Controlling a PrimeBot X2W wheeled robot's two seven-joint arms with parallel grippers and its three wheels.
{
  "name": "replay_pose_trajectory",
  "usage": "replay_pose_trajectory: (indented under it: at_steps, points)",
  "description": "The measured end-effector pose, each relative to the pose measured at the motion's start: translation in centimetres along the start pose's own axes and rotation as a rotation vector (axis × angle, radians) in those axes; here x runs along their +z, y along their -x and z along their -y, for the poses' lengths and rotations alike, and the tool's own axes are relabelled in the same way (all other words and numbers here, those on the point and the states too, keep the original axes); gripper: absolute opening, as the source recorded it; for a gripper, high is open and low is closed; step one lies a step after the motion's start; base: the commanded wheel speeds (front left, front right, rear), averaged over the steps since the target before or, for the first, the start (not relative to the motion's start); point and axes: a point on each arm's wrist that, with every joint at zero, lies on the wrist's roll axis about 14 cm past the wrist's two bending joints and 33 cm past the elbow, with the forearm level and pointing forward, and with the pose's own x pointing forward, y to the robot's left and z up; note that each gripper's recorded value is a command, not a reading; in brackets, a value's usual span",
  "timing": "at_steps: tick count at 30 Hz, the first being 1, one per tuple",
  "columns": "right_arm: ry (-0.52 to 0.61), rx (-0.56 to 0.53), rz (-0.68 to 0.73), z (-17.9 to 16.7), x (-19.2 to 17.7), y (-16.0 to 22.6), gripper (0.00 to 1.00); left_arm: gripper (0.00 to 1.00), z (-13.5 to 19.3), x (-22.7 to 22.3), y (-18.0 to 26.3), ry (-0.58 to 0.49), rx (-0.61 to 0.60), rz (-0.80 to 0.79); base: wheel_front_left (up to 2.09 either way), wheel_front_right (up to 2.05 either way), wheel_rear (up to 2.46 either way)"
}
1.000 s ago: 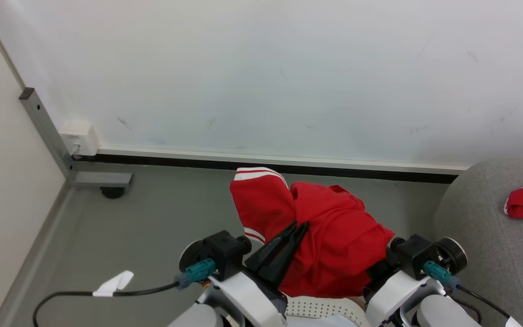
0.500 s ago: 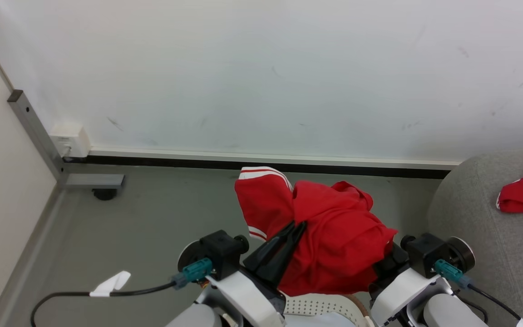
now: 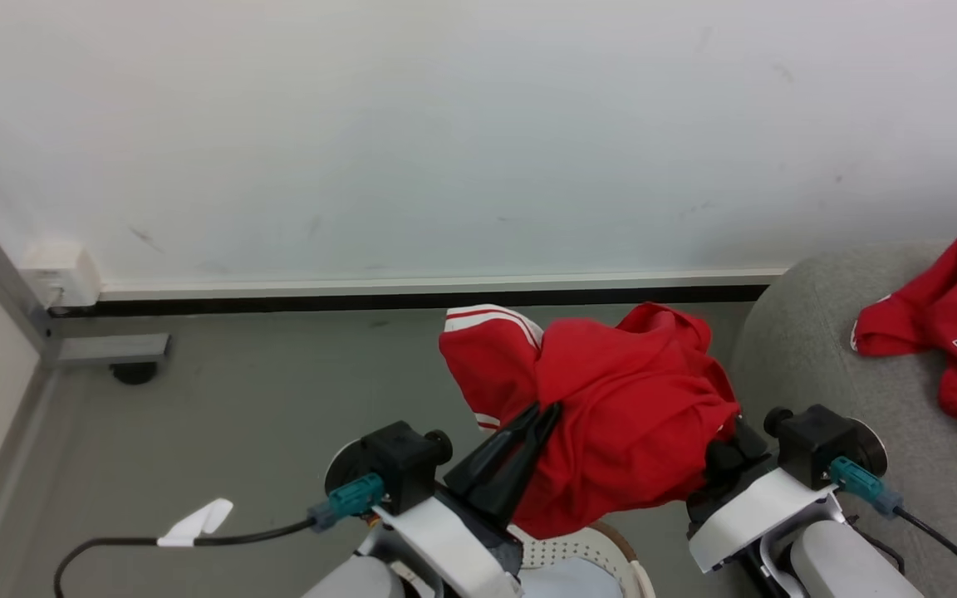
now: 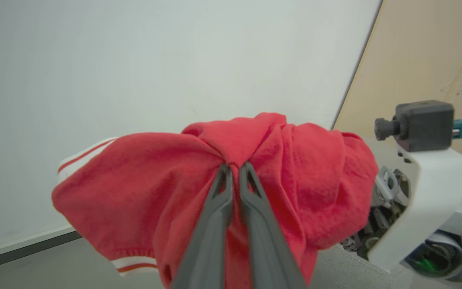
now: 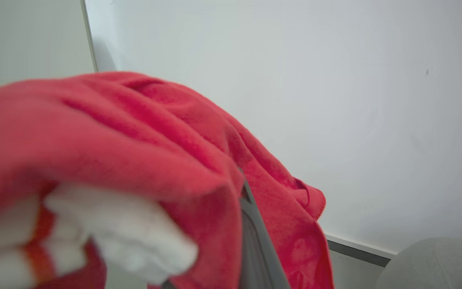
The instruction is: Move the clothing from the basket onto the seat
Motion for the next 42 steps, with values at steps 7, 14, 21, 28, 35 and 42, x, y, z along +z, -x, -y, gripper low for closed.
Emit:
replay_pose_trajectory:
  at_steps: [7, 14, 21, 28, 35, 42]
  points:
    - [0.003, -0.118, 0.049, 3.7, 1.7, 2.0, 0.00, 1.00, 1.7, -0.6, -1.4, 0.018, -0.075, -0.005, 0.00, 0.00, 0.00]
    - [0.038, -0.291, 0.130, 9.2, 4.8, 5.9, 0.00, 1.00, 4.0, -1.9, -3.0, 0.039, -0.166, -0.025, 0.00, 0.00, 0.00]
    - [0.089, -0.463, 0.154, 13.4, 6.1, 11.4, 0.00, 1.00, 6.9, -3.0, -4.6, 0.058, -0.277, -0.034, 0.00, 0.00, 0.00]
    - [0.102, -0.587, 0.156, 15.0, 6.3, 16.1, 0.00, 1.00, 9.4, -4.0, -5.9, 0.058, -0.376, -0.035, 0.00, 0.00, 0.00]
    - [0.094, -0.643, 0.164, 15.5, 6.4, 18.2, 0.00, 1.00, 11.0, -5.0, -6.6, 0.069, -0.433, -0.045, 0.00, 0.00, 0.00]
    - [0.121, -0.632, 0.139, 16.2, 6.6, 17.9, 0.00, 1.00, 10.6, -5.3, -6.7, 0.074, -0.434, -0.044, 0.00, 0.00, 0.00]
